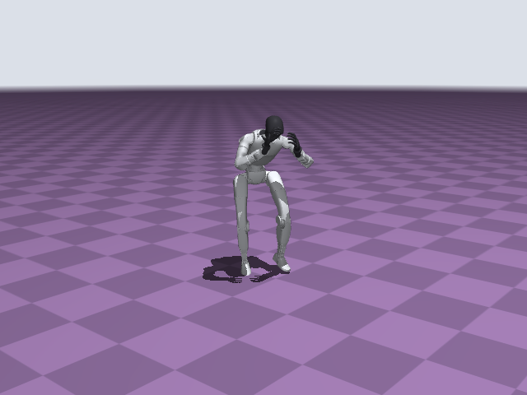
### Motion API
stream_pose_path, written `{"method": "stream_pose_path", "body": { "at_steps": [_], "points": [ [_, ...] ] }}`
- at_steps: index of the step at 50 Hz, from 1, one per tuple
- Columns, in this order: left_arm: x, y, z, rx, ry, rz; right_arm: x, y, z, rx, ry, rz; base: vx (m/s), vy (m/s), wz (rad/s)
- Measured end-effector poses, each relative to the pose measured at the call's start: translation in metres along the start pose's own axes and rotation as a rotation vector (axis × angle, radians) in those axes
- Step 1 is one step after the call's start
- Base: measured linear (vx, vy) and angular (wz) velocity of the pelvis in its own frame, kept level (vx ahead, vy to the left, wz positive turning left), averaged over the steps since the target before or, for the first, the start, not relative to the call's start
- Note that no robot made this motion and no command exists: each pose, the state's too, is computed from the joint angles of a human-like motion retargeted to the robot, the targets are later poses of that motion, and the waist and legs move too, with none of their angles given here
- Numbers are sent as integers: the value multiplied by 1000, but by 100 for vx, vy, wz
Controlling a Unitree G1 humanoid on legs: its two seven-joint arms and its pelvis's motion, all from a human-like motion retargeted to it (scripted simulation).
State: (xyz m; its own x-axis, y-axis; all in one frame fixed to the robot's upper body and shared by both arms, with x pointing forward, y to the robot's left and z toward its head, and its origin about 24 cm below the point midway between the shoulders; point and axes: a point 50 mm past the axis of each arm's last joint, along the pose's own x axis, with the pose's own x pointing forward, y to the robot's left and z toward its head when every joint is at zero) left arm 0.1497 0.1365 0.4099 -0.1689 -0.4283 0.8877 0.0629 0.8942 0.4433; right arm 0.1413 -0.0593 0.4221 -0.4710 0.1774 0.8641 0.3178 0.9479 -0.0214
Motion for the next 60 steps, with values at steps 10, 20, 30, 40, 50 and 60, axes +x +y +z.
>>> {"method": "stream_pose_path", "body": {
  "at_steps": [10,20,30,40,50,60],
  "points": [
    [3,-12,-9,-109,12,31,-7,0,-4,-37,32,44,97,30,-78],
    [12,-25,-7,-97,-65,-30,6,-7,-9,-144,-46,121,91,30,95],
    [-2,-14,-15,-38,25,21,-5,-7,-8,-47,5,154,103,-7,57],
    [-13,-4,-14,-88,94,70,-21,-22,-8,-105,29,64,96,0,-43],
    [-3,-7,-14,-162,66,101,-20,-27,-7,-135,6,146,97,30,22],
    [2,-31,-25,-169,36,-2,-11,-16,-17,-223,-18,270,96,17,135]
  ]
}}
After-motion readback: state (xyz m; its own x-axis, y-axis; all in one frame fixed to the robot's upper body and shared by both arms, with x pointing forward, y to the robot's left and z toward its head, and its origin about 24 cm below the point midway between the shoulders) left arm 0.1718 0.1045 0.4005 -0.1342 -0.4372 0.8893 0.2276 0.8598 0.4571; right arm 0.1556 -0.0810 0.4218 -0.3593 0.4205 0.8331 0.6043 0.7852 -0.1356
